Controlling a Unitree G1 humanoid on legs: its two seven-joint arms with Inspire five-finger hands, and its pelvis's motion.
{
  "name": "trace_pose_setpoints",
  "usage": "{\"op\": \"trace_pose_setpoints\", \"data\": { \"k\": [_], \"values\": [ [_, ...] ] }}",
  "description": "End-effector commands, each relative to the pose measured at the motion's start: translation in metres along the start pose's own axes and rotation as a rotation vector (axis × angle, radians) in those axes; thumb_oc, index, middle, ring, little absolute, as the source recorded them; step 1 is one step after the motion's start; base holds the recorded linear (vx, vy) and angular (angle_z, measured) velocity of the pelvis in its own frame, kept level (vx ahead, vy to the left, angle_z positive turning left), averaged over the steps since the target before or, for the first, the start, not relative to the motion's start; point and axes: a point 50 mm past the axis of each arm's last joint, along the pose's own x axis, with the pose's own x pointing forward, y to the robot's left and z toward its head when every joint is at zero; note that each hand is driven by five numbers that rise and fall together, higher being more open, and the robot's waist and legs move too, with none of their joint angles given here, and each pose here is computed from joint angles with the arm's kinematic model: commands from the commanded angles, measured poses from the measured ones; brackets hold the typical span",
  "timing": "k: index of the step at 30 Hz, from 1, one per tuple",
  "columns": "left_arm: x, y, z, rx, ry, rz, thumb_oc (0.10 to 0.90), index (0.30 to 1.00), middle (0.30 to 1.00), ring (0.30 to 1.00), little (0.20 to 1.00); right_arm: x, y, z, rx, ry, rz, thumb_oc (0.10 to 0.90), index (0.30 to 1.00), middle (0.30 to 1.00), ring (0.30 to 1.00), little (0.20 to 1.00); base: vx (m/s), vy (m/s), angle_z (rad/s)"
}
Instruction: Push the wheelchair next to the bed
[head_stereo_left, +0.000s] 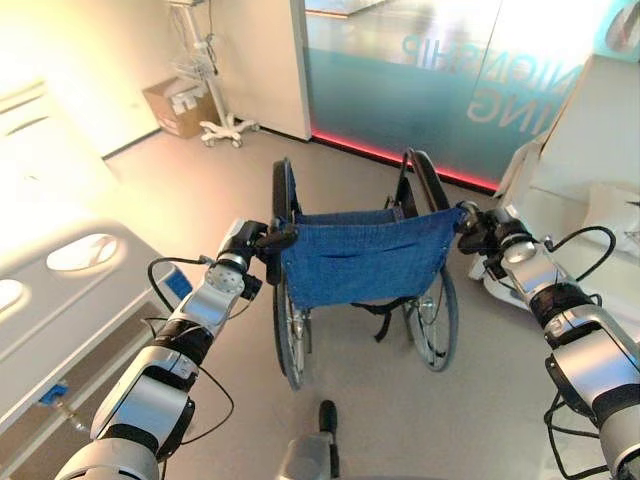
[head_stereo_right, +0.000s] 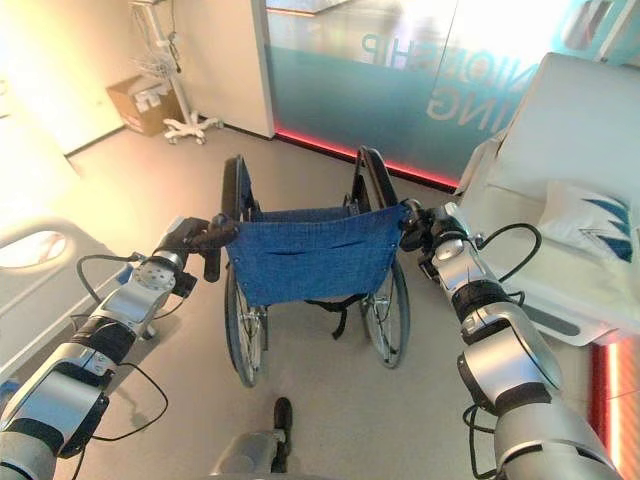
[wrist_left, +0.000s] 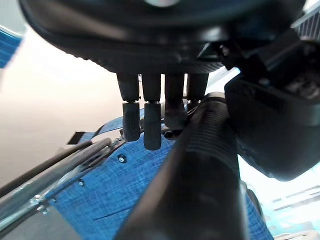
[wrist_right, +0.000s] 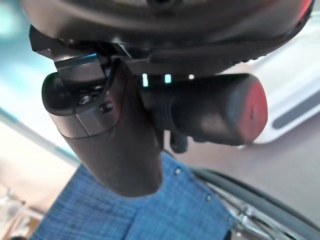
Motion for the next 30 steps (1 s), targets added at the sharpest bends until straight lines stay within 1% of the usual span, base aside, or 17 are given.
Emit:
{"op": "trace_pose_setpoints", "data": {
  "k": [1, 7, 11, 13, 15, 17, 19, 20, 21, 22, 23, 24, 26, 27, 30],
  "values": [
    [0.000, -0.021, -0.021, 0.146, 0.080, -0.065, 0.400, 0.300, 0.300, 0.300, 0.300, -0.011, 0.027, 0.065, -0.058, -0.296, 0.142, 0.400, 0.300, 0.300, 0.300, 0.300, 0.20, 0.134, -0.43],
    [0.008, -0.020, 0.002, 0.176, 0.050, -0.032, 0.400, 0.300, 0.300, 0.300, 0.300, -0.013, 0.030, 0.069, -0.040, -0.322, 0.130, 0.400, 0.300, 0.300, 0.300, 0.300, 0.20, 0.172, -0.02],
    [0.008, -0.028, 0.001, 0.197, 0.053, -0.050, 0.400, 0.300, 0.300, 0.300, 0.300, -0.012, 0.027, 0.066, -0.059, -0.307, 0.150, 0.400, 0.300, 0.300, 0.300, 0.300, 0.27, 0.084, 0.41],
    [0.008, -0.026, 0.002, 0.223, 0.045, -0.038, 0.400, 0.300, 0.300, 0.300, 0.300, -0.012, 0.025, 0.068, -0.067, -0.313, 0.150, 0.400, 0.300, 0.300, 0.300, 0.300, 0.19, -0.051, 0.25],
    [0.010, -0.014, 0.008, 0.246, 0.021, -0.033, 0.400, 0.300, 0.300, 0.300, 0.300, -0.013, 0.019, 0.076, -0.082, -0.333, 0.124, 0.400, 0.300, 0.300, 0.300, 0.300, 0.16, -0.246, 0.02],
    [0.010, -0.009, 0.014, 0.239, 0.007, -0.044, 0.400, 0.300, 0.300, 0.300, 0.300, -0.014, 0.014, 0.078, -0.098, -0.336, 0.102, 0.400, 0.300, 0.300, 0.300, 0.300, 0.22, -0.296, 0.34],
    [0.010, -0.005, 0.017, 0.230, -0.007, -0.079, 0.400, 0.300, 0.300, 0.300, 0.300, -0.015, 0.005, 0.080, -0.144, -0.338, 0.070, 0.400, 0.300, 0.300, 0.300, 0.300, 0.28, -0.289, 0.87],
    [0.008, -0.005, 0.017, 0.240, -0.015, -0.110, 0.400, 0.300, 0.300, 0.300, 0.300, -0.016, -0.004, 0.083, -0.198, -0.341, 0.046, 0.400, 0.300, 0.300, 0.300, 0.300, 0.24, -0.217, 0.78],
    [0.008, -0.006, 0.016, 0.243, -0.018, -0.120, 0.400, 0.300, 0.300, 0.300, 0.300, -0.016, -0.007, 0.084, -0.210, -0.340, 0.041, 0.400, 0.300, 0.300, 0.300, 0.300, 0.44, -0.388, 0.96],
    [0.005, -0.009, 0.012, 0.246, -0.026, -0.165, 0.400, 0.300, 0.300, 0.300, 0.300, -0.017, -0.019, 0.087, -0.275, -0.332, 0.025, 0.400, 0.300, 0.300, 0.300, 0.300, 0.31, -0.273, 0.79],
    [0.005, -0.009, 0.012, 0.245, -0.026, -0.172, 0.400, 0.300, 0.300, 0.300, 0.300, -0.017, -0.022, 0.087, -0.282, -0.332, 0.021, 0.400, 0.300, 0.300, 0.300, 0.300, 0.48, -0.440, 0.93],
    [0.002, -0.010, 0.008, 0.248, -0.031, -0.209, 0.400, 0.300, 0.300, 0.300, 0.300, -0.019, -0.034, 0.089, -0.352, -0.324, 0.015, 0.400, 0.300, 0.300, 0.300, 0.300, 0.37, -0.380, 0.90],
    [0.000, -0.011, 0.005, 0.253, -0.033, -0.226, 0.400, 0.300, 0.300, 0.300, 0.300, -0.020, -0.042, 0.089, -0.377, -0.327, 0.016, 0.400, 0.300, 0.300, 0.300, 0.300, 0.33, -0.382, 0.95],
    [-0.004, -0.016, -0.003, 0.250, -0.022, -0.247, 0.400, 0.300, 0.300, 0.300, 0.300, -0.021, -0.054, 0.086, -0.382, -0.328, 0.028, 0.400, 0.300, 0.300, 0.300, 0.300, 0.31, -0.378, 1.00],
    [-0.009, -0.025, -0.019, 0.247, 0.018, -0.278, 0.400, 0.300, 0.300, 0.300, 0.300, -0.026, -0.057, 0.095, -0.424, -0.349, 0.066, 0.400, 0.300, 0.300, 0.300, 0.300, 0.35, -0.331, 0.77]
  ]
}}
